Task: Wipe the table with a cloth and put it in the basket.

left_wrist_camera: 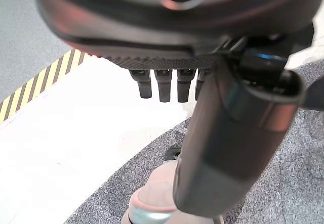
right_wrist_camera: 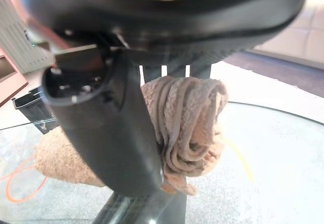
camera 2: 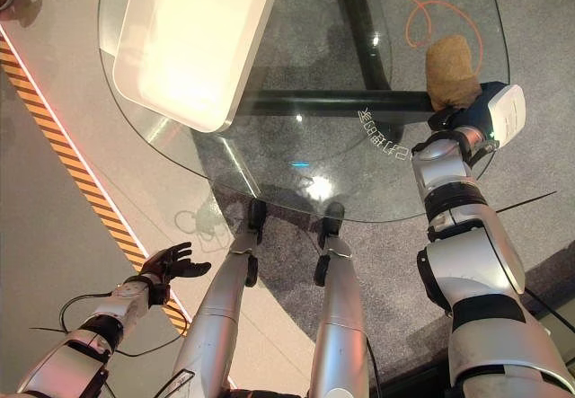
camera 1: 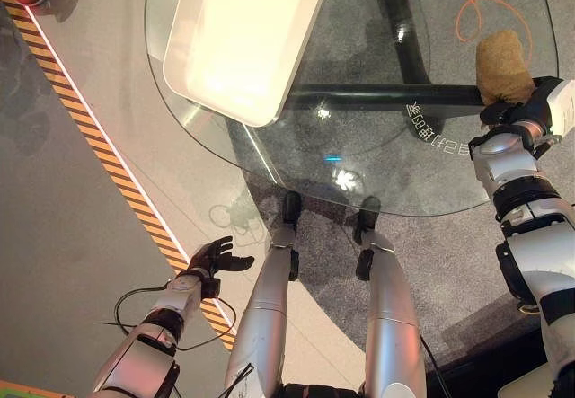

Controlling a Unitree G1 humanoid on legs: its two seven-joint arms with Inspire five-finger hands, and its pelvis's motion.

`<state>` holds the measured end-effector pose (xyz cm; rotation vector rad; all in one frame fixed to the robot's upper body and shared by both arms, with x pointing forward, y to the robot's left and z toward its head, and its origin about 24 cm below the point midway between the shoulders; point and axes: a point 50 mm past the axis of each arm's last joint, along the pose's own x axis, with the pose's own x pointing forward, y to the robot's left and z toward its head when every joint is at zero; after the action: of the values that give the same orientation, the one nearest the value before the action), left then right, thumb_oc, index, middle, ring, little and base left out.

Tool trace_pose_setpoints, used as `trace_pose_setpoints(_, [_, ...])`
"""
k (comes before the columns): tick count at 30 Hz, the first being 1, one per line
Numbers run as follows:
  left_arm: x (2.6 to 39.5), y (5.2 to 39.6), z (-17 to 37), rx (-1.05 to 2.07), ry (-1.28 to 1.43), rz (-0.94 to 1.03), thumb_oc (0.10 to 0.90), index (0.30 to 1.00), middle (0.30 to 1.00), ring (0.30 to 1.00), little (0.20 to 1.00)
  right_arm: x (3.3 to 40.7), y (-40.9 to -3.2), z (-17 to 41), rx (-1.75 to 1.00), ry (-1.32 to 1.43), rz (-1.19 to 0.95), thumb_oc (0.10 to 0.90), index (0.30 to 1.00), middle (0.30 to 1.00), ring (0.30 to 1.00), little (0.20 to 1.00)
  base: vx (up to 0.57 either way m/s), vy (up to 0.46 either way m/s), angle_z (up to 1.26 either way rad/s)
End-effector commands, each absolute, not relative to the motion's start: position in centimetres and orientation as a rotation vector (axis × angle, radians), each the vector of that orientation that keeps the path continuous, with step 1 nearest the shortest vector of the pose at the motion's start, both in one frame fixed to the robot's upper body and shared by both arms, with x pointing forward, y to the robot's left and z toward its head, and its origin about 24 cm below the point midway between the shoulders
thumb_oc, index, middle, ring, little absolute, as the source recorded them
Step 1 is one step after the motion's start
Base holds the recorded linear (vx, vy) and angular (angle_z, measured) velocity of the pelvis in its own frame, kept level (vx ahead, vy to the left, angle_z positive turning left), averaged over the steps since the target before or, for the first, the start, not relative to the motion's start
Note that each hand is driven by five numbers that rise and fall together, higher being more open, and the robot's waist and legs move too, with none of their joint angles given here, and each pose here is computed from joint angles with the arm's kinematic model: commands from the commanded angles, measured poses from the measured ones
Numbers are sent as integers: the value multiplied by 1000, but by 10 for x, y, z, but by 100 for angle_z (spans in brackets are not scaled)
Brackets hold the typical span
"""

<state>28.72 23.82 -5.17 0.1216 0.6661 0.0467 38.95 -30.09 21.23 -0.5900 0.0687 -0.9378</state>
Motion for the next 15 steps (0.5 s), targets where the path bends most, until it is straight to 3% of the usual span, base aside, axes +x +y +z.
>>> trace_pose_setpoints(1, [262,270,-65,99,762,158,800,900,900,900,900,354,-364,215,-680,114,-1157,100,300,300,300,200,0,0,0])
trace_pose_setpoints(6, [263,269,-65,100,760,152,800,900,900,900,900,367,-345,230,-729,6,-1061,100,300,300,300,200,0,0,0])
trace_pose_setpoints(15, [261,261,-69,102,755,141,800,900,900,900,900,394,-276,264,-851,-244,-800,100,300,300,300,200,0,4,-2])
